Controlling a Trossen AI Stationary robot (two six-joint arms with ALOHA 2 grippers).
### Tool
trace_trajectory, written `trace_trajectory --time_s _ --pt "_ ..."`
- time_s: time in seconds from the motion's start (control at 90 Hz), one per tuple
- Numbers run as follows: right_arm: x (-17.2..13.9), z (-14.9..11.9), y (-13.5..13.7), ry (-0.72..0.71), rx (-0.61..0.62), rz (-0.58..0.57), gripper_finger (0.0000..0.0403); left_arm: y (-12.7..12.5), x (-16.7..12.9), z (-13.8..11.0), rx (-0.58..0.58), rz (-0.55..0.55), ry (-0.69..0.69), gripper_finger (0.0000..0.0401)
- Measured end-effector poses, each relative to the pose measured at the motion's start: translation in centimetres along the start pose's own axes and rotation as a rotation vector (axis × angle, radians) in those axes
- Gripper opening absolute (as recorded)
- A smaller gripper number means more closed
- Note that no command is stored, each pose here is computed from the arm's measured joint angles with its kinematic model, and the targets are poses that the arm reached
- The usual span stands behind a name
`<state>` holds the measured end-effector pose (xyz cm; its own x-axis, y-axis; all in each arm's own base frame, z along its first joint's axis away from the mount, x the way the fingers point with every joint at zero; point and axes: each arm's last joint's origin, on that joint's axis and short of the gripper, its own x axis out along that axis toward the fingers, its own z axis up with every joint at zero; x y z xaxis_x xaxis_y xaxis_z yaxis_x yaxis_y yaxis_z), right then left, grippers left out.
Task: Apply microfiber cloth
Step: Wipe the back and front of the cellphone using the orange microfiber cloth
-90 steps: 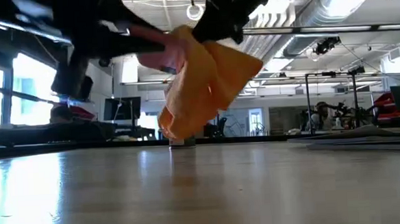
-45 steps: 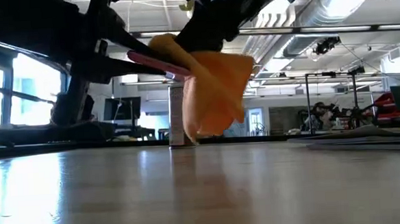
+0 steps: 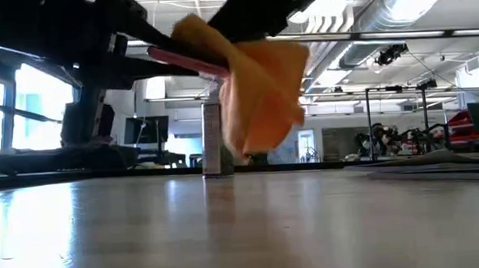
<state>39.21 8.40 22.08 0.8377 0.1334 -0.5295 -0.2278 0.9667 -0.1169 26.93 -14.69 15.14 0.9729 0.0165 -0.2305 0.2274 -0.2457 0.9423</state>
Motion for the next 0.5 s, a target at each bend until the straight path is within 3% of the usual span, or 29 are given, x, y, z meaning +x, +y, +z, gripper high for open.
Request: trace_trajectory --time_s 0.278,0.5 --pt "0.0 0.7 -1.3 -0.079 -0.099 -0.036 0.0 0.8 0.7 -0.4 -0.021 0.031 -0.089 0.0015" --pt "0.0 0.1 -0.5 -0.007 -0.048 0.034 0.0 0.7 1.0 -0.7 -0.025 0.023 -0.096 0.0015"
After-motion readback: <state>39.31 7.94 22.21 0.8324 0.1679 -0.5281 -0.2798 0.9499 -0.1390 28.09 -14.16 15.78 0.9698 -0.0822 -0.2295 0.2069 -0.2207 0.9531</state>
